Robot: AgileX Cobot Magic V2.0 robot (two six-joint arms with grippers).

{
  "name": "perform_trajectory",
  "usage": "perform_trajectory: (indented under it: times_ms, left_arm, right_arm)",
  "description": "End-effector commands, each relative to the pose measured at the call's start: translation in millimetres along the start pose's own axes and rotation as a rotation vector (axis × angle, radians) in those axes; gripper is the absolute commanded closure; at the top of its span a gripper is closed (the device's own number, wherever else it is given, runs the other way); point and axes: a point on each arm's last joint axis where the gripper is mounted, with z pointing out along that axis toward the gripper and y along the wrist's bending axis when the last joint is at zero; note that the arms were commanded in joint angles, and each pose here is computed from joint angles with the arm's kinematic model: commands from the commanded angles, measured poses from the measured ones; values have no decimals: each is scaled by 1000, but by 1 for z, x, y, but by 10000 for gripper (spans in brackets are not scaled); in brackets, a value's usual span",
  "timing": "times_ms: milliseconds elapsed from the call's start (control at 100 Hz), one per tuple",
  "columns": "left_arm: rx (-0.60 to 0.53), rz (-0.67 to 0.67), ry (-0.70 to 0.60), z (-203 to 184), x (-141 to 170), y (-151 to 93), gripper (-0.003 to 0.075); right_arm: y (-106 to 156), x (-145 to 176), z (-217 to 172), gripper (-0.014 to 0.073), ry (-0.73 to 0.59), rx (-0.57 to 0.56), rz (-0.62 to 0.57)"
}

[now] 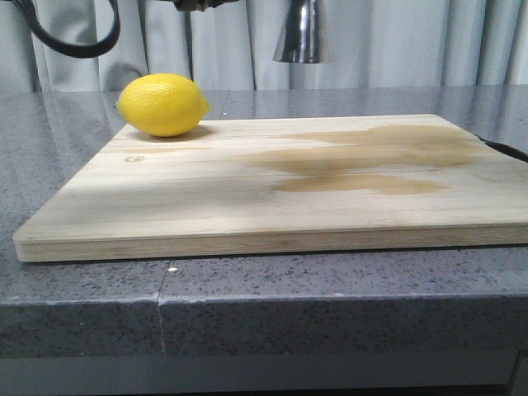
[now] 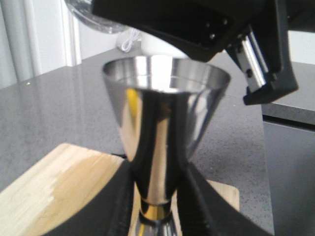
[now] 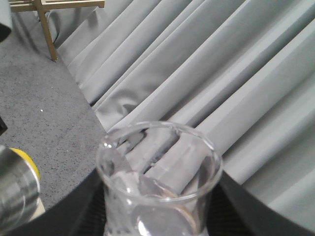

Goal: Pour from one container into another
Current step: 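Lift the beaker with the right gripper toward the raised jigger, then tilt the beaker with the right gripper, pouring liquid into the jigger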

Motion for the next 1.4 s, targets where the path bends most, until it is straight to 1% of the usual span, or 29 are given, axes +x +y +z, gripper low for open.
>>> perform_trajectory:
  times_ms: [0, 1390]
  left_arm:
    - [32, 7, -121, -4, -28, -8, 587]
    - [32, 7, -121, -4, -28, -8, 587]
  right_arm:
    - [-14, -23, -5, 340, -92, 51, -20]
    - [-15, -23, -6, 340, -77, 63, -14]
